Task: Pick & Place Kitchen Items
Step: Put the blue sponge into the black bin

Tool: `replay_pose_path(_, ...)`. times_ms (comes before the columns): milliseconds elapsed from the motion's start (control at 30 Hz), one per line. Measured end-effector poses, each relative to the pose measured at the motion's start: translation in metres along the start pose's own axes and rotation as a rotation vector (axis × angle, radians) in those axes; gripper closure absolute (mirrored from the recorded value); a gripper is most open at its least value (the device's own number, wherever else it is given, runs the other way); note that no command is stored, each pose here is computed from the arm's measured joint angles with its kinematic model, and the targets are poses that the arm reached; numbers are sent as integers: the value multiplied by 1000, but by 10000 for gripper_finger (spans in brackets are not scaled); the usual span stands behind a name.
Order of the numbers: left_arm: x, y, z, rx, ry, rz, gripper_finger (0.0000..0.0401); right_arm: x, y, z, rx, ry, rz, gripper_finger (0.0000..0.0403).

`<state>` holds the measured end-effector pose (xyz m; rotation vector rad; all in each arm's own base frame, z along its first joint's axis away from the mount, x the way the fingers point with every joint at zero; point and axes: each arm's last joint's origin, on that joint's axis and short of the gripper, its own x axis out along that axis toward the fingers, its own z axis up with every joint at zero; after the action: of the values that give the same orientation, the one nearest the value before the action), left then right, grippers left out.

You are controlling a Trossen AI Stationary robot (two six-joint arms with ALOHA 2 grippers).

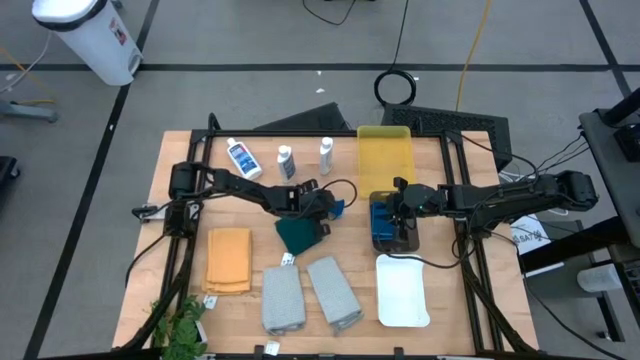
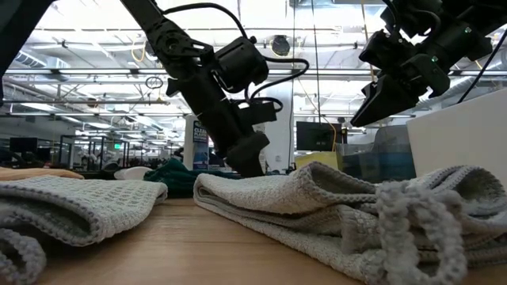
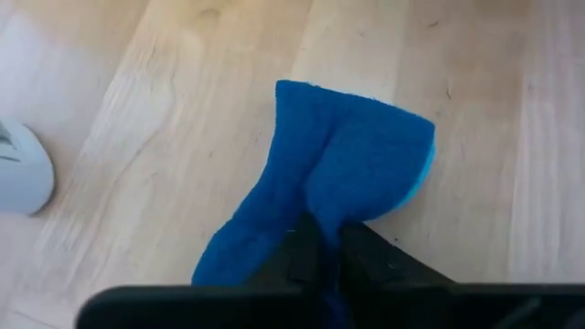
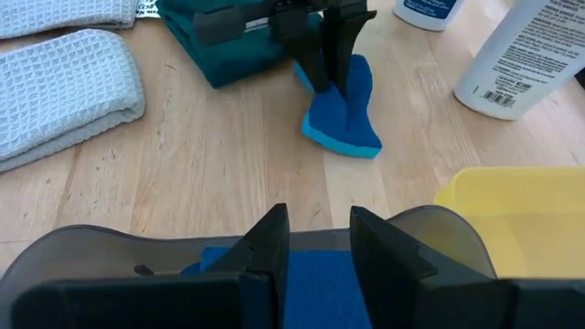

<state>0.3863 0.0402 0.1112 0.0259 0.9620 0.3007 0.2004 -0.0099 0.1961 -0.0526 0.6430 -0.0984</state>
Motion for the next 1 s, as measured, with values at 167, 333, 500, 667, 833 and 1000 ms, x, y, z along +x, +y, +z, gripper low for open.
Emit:
replay_pose_path(167,-20,-10,7,99,-40,70,379,0,0,1,-7,-6,-5,313)
replay_pose_path(333,-59,-27,23,200,-162,174,392,0,-1,5,-67,-53,-35,307)
replay_pose_path(500,-88,-40,32,205,-251,201,383,-1,1,12,-178,-124,-33,296)
replay_pose_path(667,-98,-47,36,182,-297,118,393,6,16,18,-298,-254,-9,271)
replay_pose_path(833,-97,-47,38,147,-317,-3,385,26,36,15,-511,-341,-88,212)
replay_pose_path(1000,-96,-44,40,124,-323,-22,387,46,47,12,-630,-357,-161,162)
